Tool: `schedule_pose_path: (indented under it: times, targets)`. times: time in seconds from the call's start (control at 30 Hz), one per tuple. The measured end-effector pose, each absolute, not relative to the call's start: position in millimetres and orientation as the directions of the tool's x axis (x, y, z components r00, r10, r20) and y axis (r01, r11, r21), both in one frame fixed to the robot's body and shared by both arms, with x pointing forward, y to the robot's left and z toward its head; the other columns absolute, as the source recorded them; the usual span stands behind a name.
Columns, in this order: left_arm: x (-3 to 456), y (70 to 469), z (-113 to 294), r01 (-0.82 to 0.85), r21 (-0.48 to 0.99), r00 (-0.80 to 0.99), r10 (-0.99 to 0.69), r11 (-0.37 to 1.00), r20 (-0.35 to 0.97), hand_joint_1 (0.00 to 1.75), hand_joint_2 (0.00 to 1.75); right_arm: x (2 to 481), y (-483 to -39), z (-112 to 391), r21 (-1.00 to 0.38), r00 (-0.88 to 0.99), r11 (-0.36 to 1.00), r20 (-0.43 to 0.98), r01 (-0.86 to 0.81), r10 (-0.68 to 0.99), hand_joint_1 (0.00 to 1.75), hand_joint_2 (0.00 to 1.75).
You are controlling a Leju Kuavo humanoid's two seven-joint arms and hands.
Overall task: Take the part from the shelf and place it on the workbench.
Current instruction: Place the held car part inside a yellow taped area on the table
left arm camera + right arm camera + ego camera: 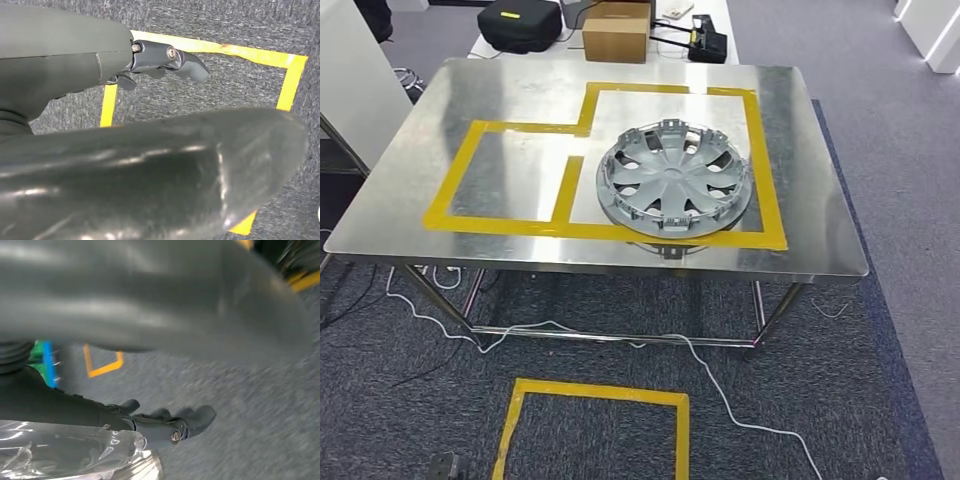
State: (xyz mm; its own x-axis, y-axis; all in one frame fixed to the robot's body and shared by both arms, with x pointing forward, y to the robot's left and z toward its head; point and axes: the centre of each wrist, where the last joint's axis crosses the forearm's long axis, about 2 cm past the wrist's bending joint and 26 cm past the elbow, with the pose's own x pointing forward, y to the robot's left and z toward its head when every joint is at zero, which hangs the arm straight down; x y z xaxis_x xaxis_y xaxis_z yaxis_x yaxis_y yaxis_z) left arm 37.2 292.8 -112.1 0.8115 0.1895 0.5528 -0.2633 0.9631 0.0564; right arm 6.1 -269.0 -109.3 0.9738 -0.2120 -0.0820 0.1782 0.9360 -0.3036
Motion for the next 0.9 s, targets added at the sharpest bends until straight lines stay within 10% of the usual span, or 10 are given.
schedule_pose_path:
  times: [0.17,0.23,0.3,0.37,0.9]
  targets:
    - [33.9,292.3,-112.4,-0.272,0.06,0.814,0.196,0.96,0.547,0.0,0.0,5.6,-261.5,-110.3,-0.231,0.969,0.949,-0.072,0.214,-0.236,0.0,0.0]
    - [33.5,290.6,-112.5,-0.276,0.057,0.813,0.201,0.96,0.546,0.0,0.0,4.7,-261.5,-110.5,-0.204,0.972,0.955,-0.05,0.216,-0.231,0.0,0.87]
    - [33.8,289.4,-112.4,-0.279,0.057,0.812,0.204,0.959,0.546,0.0,0.0,3.9,-261.8,-110.7,-0.187,0.973,0.958,-0.034,0.217,-0.227,0.0,0.87]
    - [33.9,288.9,-112.4,-0.281,0.055,0.812,0.207,0.958,0.546,0.0,0.0,3.1,-262.3,-110.8,-0.177,0.971,0.957,-0.027,0.229,-0.237,0.0,0.0]
    - [32.6,282.8,-112.5,-0.277,0.039,0.81,0.212,0.96,0.546,0.0,0.0,1.6,-270.0,-111.6,-0.103,0.93,0.925,0.067,0.366,-0.361,0.0,0.0]
